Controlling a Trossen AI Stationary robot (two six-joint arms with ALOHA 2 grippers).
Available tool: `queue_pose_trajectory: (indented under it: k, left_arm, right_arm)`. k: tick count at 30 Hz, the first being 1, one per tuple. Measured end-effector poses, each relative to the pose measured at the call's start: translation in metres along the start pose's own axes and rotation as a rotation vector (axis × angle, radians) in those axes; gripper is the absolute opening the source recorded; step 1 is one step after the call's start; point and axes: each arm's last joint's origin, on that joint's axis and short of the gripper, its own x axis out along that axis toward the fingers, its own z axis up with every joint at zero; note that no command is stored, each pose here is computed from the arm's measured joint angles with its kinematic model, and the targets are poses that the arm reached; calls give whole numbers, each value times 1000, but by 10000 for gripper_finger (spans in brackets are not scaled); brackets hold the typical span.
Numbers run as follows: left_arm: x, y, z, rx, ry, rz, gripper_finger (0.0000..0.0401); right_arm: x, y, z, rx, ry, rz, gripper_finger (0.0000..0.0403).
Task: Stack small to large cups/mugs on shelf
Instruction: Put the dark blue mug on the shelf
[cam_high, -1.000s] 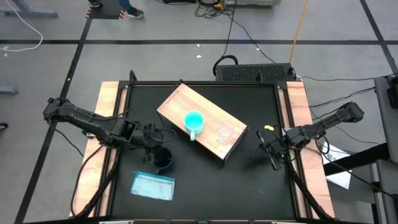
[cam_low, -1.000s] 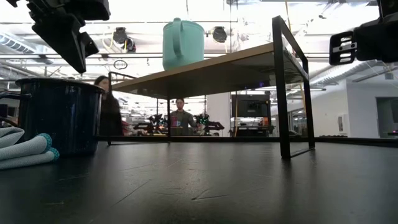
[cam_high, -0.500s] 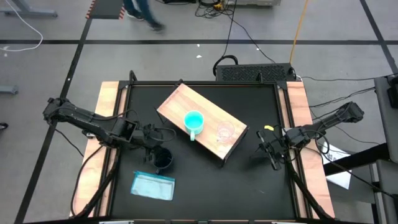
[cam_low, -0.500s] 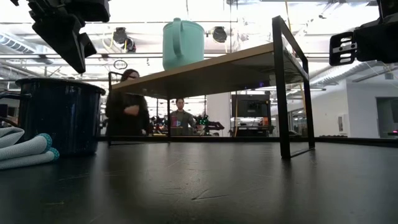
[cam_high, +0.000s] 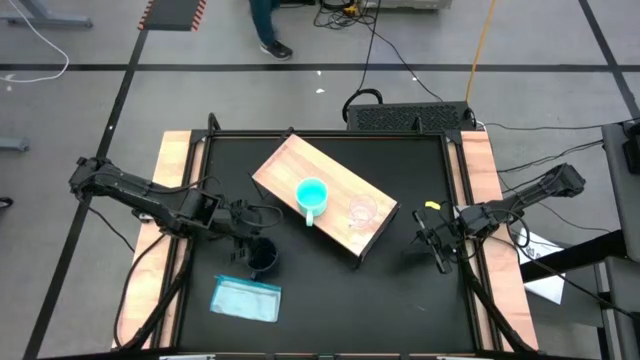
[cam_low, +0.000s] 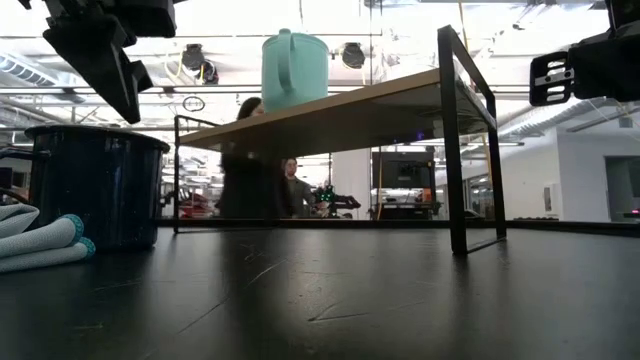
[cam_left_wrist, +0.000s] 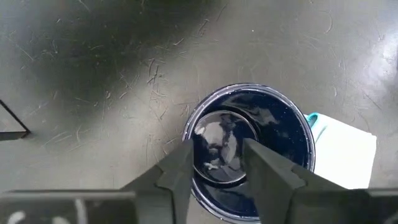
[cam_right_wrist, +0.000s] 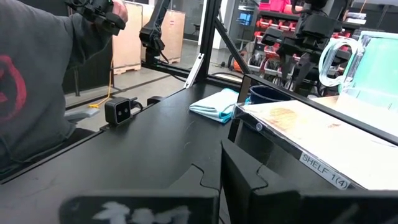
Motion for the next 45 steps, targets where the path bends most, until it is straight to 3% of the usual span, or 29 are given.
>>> queue_pose_trajectory:
  k: [13, 22, 32, 45]
  left_arm:
    - [0, 1, -2, -23, 17, 8, 203]
    - [9, 5, -6, -108, 129, 51, 205]
    - [36, 3, -6, -107, 249, 85, 205]
    - [34, 3, -6, -94, 242, 79, 205]
  right_arm:
    - [0, 0, 0, 3, 1, 1, 0]
    - [0, 0, 0, 3, 2, 1, 0]
    - [0, 0, -1, 8, 7, 1, 0]
    - [0, 0, -1, 6, 6, 1, 0]
